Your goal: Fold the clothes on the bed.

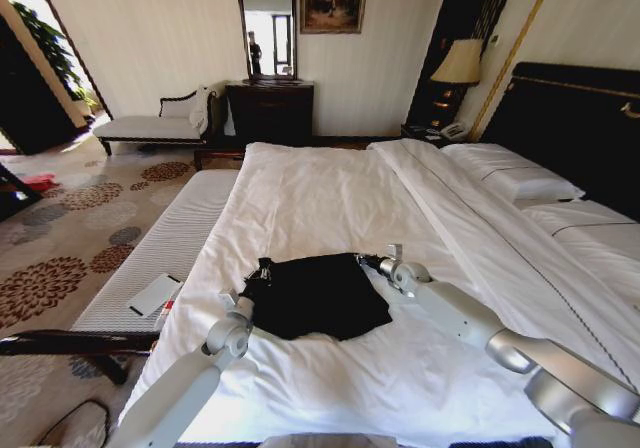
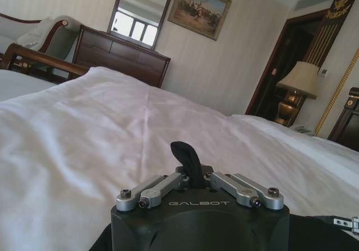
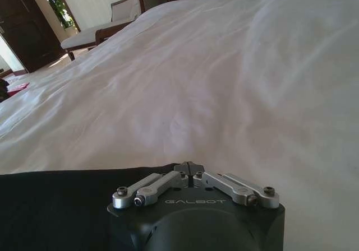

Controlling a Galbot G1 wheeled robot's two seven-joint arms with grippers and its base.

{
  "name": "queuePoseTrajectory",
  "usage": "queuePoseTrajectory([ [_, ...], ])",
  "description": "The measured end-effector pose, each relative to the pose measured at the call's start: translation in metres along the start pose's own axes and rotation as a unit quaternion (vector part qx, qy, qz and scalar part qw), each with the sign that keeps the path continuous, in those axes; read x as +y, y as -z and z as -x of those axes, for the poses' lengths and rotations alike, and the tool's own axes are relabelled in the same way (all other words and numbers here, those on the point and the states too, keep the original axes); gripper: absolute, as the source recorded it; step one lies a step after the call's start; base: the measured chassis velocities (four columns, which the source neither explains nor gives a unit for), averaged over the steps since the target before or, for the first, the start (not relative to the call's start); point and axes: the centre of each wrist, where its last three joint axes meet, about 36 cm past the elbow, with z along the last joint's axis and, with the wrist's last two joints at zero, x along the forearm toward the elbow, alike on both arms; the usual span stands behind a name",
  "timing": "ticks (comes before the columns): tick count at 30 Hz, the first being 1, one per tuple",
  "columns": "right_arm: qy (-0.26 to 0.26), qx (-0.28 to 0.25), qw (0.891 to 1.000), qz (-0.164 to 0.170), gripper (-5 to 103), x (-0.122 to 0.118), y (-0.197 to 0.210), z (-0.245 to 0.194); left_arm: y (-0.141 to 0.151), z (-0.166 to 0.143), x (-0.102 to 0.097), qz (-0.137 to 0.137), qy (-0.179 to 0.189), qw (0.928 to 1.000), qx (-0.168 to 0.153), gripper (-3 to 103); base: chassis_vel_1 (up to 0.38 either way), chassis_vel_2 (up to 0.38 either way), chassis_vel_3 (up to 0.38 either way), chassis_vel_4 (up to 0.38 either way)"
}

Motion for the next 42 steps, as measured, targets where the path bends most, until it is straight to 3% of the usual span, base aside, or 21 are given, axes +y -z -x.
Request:
queuePoseTrajectory([
  [4,-0.004,-0.002,1.0,0.014,0,0.0,0.004,-0.002,0.001,0.001,-0.001,0.0,-0.001,1.0,-0.001,5,0.0,0.0,0.0,0.0],
  [8,0.0,0.007,1.0,0.029,22,0.0,0.009,-0.004,0.002,0.002,-0.001,0.001,-0.002,1.0,-0.001,5,0.0,0.0,0.0,0.0],
  [10,0.002,0.009,1.0,0.029,22,0.0,0.01,-0.004,0.002,0.002,-0.001,0.002,-0.002,1.0,-0.001,5,0.0,0.0,0.0,0.0],
  [14,0.001,0.02,0.999,0.025,44,0.001,0.006,0.0,0.003,0.001,-0.001,0.002,-0.004,1.0,-0.002,5,0.0,0.0,0.0,0.0],
  [17,0.001,0.024,0.999,0.021,49,0.003,0.005,0.001,0.004,0.001,-0.001,0.003,-0.004,1.0,-0.002,5,0.0,0.0,0.0,0.0],
  [19,0.003,0.025,1.0,0.018,61,0.004,0.006,0.002,0.005,0.0,0.0,0.003,-0.004,1.0,-0.002,5,0.0,0.0,0.0,0.0],
  [22,0.004,0.026,1.0,0.014,69,0.004,0.007,0.003,0.005,0.0,0.0,0.003,-0.004,1.0,-0.002,5,0.0,0.0,0.0,0.0],
  [25,0.006,0.025,1.0,0.012,65,0.005,0.007,0.003,0.005,0.001,0.0,0.002,-0.004,1.0,-0.003,5,0.0,0.0,0.0,0.0],
  [28,0.009,0.024,1.0,0.01,48,0.006,0.006,0.003,0.004,0.003,-0.002,0.0,-0.004,1.0,-0.003,5,0.0,0.0,0.0,0.0],
  [35,0.011,0.024,1.0,0.007,27,0.007,0.002,0.003,0.003,0.004,-0.001,0.0,-0.003,1.0,-0.002,5,0.0,0.0,0.0,0.0],
  [38,0.011,0.024,1.0,0.005,11,0.006,-0.001,0.003,0.004,0.004,0.0,0.0,-0.002,1.0,-0.003,5,0.0,0.0,0.0,0.0],
  [40,0.011,0.024,1.0,0.004,11,0.006,-0.002,0.003,0.004,0.004,0.0,0.0,-0.002,1.0,-0.003,5,0.0,0.0,0.0,0.0],
  [42,0.012,0.022,1.0,0.003,2,0.007,-0.002,0.002,0.004,0.004,0.0,0.0,-0.001,1.0,-0.002,5,0.0,0.0,0.0,0.0],
])
